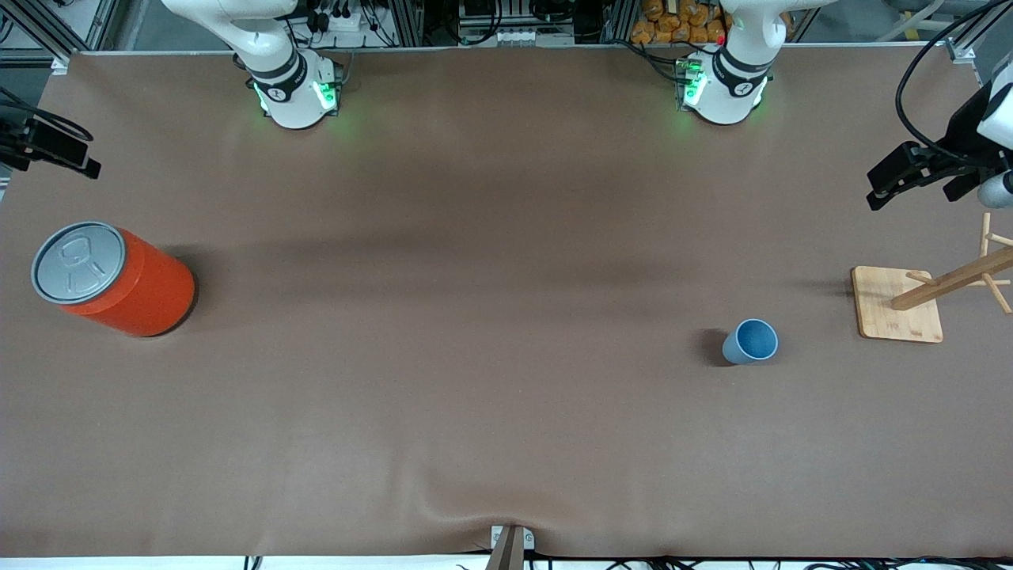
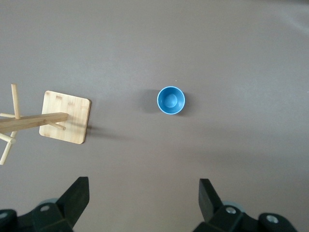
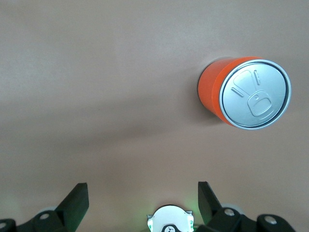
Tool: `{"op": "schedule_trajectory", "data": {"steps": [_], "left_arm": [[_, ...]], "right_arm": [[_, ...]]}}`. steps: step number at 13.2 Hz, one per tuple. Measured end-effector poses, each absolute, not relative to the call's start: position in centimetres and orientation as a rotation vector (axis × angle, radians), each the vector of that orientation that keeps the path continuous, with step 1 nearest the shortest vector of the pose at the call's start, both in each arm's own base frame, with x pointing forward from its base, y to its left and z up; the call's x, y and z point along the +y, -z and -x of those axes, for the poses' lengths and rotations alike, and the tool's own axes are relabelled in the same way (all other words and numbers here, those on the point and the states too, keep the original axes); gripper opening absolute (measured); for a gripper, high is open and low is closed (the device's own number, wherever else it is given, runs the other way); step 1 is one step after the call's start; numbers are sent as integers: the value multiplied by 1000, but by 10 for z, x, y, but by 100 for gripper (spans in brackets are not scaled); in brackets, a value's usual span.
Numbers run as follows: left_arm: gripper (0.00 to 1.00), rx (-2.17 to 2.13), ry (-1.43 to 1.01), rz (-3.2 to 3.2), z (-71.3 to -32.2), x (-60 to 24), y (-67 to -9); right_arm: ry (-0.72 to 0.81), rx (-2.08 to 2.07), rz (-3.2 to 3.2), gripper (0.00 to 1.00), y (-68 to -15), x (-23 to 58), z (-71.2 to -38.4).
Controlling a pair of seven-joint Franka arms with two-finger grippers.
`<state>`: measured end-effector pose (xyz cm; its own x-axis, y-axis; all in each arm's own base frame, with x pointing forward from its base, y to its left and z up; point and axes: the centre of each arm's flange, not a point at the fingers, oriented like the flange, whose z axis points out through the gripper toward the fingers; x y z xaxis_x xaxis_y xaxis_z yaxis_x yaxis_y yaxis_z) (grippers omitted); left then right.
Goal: Flip cup
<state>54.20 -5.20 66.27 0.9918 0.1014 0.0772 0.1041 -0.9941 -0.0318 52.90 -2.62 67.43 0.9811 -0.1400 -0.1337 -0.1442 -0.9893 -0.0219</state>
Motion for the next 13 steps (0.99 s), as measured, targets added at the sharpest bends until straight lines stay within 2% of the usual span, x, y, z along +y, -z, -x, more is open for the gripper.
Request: {"op": "schedule_trajectory", "data": {"steps": [13], "left_arm": [[100,-97,27,3095,-533,-74,-657]], "right_arm": [[-206,221,3095,100,-674,-26,-529]]}}
